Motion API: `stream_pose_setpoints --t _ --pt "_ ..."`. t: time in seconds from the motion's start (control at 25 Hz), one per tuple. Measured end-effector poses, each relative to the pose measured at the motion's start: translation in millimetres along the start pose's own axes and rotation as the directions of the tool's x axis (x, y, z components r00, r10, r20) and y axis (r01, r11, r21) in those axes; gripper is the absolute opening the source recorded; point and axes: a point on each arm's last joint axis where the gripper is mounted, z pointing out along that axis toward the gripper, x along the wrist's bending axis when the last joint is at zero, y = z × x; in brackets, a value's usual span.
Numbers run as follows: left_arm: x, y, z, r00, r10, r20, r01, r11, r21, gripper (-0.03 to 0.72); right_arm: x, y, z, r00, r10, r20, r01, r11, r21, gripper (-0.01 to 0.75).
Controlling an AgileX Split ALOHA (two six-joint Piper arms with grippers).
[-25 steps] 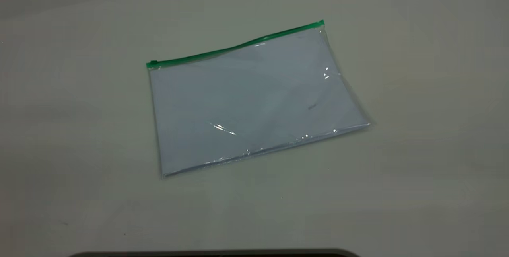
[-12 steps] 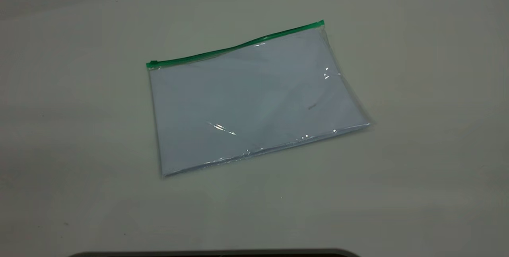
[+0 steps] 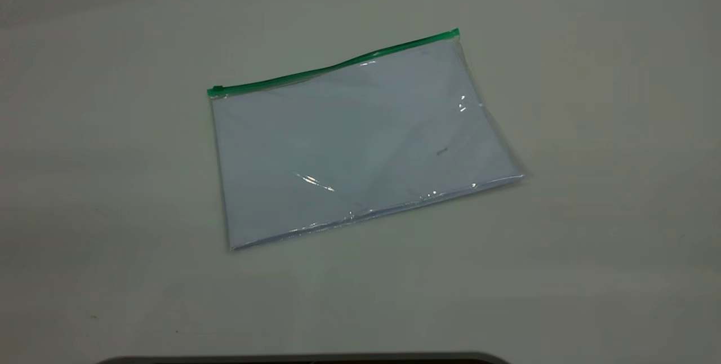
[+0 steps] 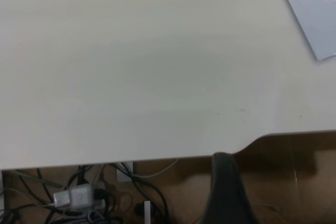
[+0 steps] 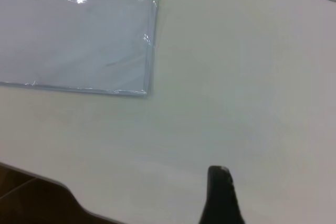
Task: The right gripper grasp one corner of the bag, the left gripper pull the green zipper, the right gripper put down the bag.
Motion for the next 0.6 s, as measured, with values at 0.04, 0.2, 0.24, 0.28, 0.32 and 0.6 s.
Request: stream_pose_setpoints --t 0.04,0.2,0.24,0.28,0.32,0.6 --pt "0 0 0 1.0 0.0 0.0 0.0 1.0 0.0 0.588 0 0 0 1.0 0.0 0.0 0.0 1.0 0.0 0.578" --pt "0 0 0 1.0 0.0 0.0 0.0 1.0 0.0 0.588 0 0 0 1.0 0.001 0.0 -0.001 1.0 0.0 0.578" --pt "0 0 0 1.0 0.0 0.0 0.0 1.0 -0.003 0.588 0 0 0 1.0 0.002 0.0 -0.002 1.0 0.0 0.578" --pt "0 -1 -1 1.0 0.0 -0.001 0.0 1.0 -0.011 0.588 0 0 0 1.0 0.002 0.0 -0.002 1.0 0.0 0.578" --pt "0 -2 -2 1.0 0.0 -0.002 0.0 1.0 -0.021 0.588 0 0 0 1.0 0.003 0.0 -0.003 1.0 0.0 0.578" --pt "-2 -16 -13 1.0 0.003 -0.012 -0.004 0.988 -0.153 0.588 0 0 0 1.0 0.004 0.0 -0.004 1.0 0.0 0.578"
